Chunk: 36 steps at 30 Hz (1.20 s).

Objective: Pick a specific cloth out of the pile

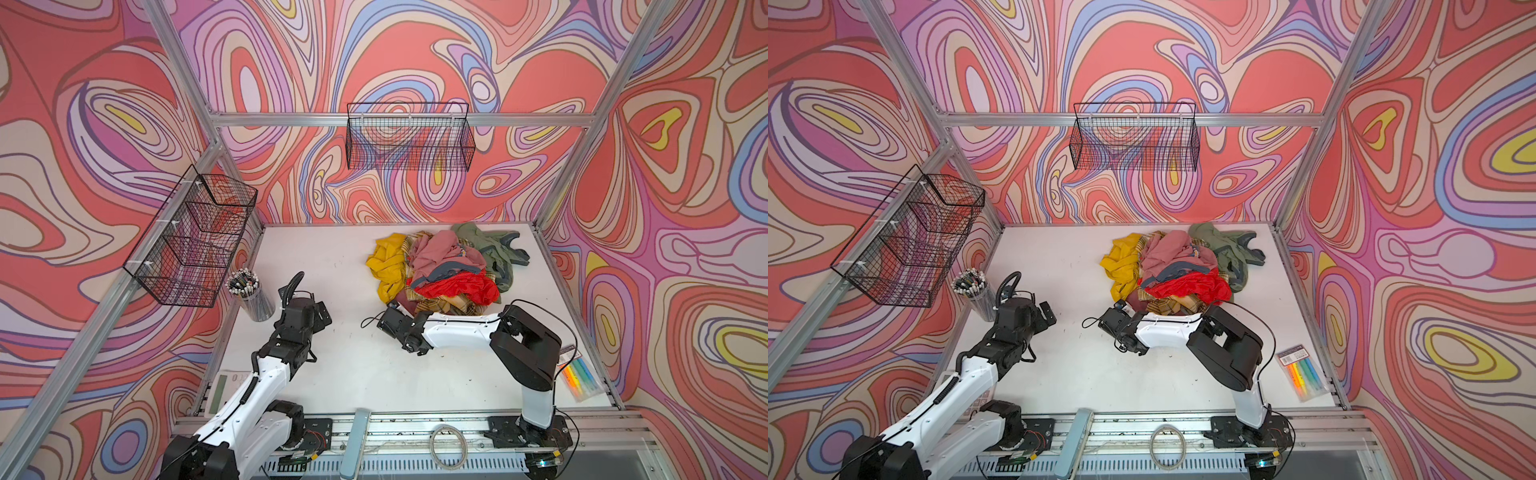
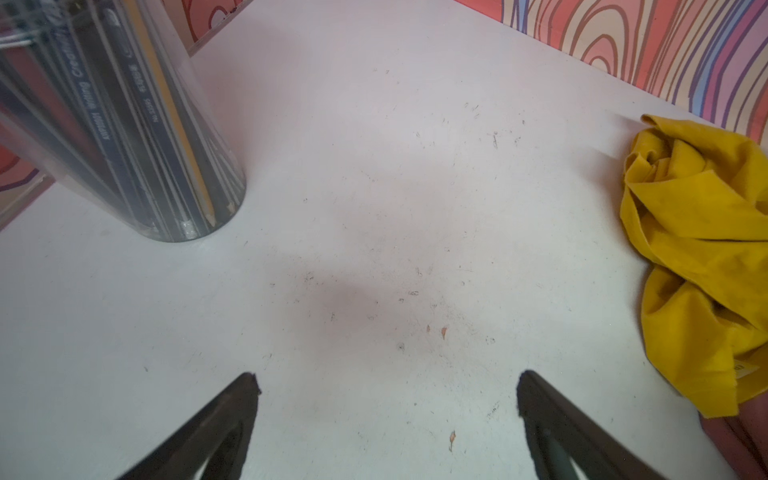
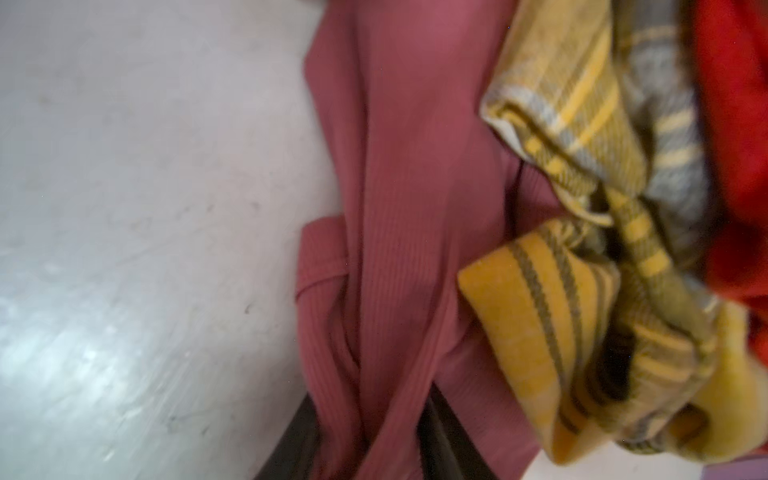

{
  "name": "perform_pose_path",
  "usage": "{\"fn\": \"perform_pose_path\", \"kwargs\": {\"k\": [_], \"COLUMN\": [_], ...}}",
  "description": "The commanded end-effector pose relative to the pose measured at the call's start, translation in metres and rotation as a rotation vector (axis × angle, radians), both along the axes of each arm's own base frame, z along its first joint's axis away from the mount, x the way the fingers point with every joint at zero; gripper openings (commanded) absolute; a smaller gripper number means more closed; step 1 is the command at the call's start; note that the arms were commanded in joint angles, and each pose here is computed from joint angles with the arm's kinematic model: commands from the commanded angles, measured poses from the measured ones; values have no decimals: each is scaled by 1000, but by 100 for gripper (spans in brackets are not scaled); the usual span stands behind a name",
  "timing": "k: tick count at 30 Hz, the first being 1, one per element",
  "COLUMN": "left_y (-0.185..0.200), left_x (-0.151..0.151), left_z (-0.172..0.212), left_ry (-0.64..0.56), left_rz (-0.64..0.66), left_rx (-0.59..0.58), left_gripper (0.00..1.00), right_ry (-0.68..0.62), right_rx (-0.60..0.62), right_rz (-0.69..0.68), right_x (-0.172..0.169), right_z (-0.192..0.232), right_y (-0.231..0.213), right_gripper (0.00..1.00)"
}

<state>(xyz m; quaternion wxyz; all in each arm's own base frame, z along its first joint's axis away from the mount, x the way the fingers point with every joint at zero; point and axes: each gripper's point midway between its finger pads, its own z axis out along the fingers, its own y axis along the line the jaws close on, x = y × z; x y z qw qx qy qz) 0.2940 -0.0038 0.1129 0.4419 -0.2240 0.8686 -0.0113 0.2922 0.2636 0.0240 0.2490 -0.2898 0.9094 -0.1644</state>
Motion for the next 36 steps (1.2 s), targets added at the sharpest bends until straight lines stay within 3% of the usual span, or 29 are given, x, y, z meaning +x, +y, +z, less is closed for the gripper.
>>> {"fn": "perform_pose_path", "kwargs": {"k": [1,4,13,24,32,36], "left_y": [-1,-1,-4,-11,-26,-39], "left_x": [-6,-6,-9,-8,-6,-4], "left_z": [-7,-7,-12,-12,-10,-8], "left_ry": [21,23,48,58,67,67], "left_rz": [3,2,-11,-42,-124,-190], "left_rx": [-17,-14,-24,-48,-65,-73], "left_gripper": [100,100,100,99,97,96], "right_ry": [30,17,-37,-157,-171,-169], "right_rx": [-19,23,165,426,669,725], "right_rz": [-15,-2,-4,10,105,113], "right_x": [2,5,4,11,7,14], "right_z": [-4,5,43,129,171,182], "right_y": [-13,-4,3,3,21,24], "right_gripper": [19,0,0,0,0,0]}}
